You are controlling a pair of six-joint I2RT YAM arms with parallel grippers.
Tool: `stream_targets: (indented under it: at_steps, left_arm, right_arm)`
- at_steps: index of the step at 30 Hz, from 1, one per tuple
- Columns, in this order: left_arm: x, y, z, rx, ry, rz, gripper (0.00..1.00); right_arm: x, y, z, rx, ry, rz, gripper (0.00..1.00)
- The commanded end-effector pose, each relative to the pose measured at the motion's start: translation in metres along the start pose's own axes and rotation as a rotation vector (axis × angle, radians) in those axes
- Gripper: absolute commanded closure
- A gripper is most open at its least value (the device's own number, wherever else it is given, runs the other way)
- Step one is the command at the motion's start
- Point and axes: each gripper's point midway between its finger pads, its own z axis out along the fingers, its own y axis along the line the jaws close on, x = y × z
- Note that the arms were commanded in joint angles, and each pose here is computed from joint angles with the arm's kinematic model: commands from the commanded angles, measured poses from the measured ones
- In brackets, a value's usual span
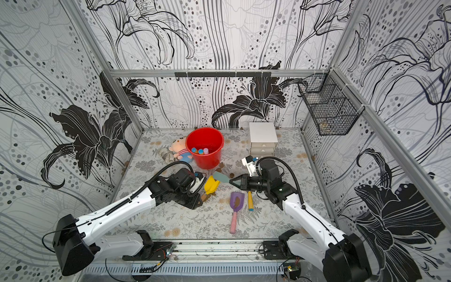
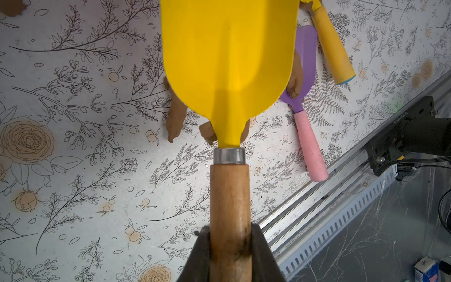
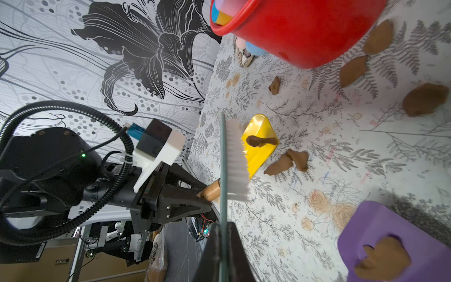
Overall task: Brush the soil off the hand trowel and place it into the bucket
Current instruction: Brush off the soil from the hand trowel.
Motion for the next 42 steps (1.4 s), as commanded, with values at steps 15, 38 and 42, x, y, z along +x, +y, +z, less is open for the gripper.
stream_targets:
  at_steps: [15, 38, 42]
  left_arm:
    - [-0.005, 0.0, -0.003, 0.003, -0.009, -0.02, 1.0]
    - [-0.011, 0.002, -0.004, 0.009, -0.038, 0.011, 1.0]
    - [-0.015, -0.002, -0.004, 0.025, -0.04, 0.02, 1.0]
  right_arm:
    - [-0.019, -0.015, -0.003, 0.036, 0.001, -0.005, 1.0]
    - [-0.02, -0.017, 0.007, 0.012, -0.026, 0.035, 1.0]
    - [0.009, -0.005, 0.032, 0.005, 0.035, 0.007, 1.0]
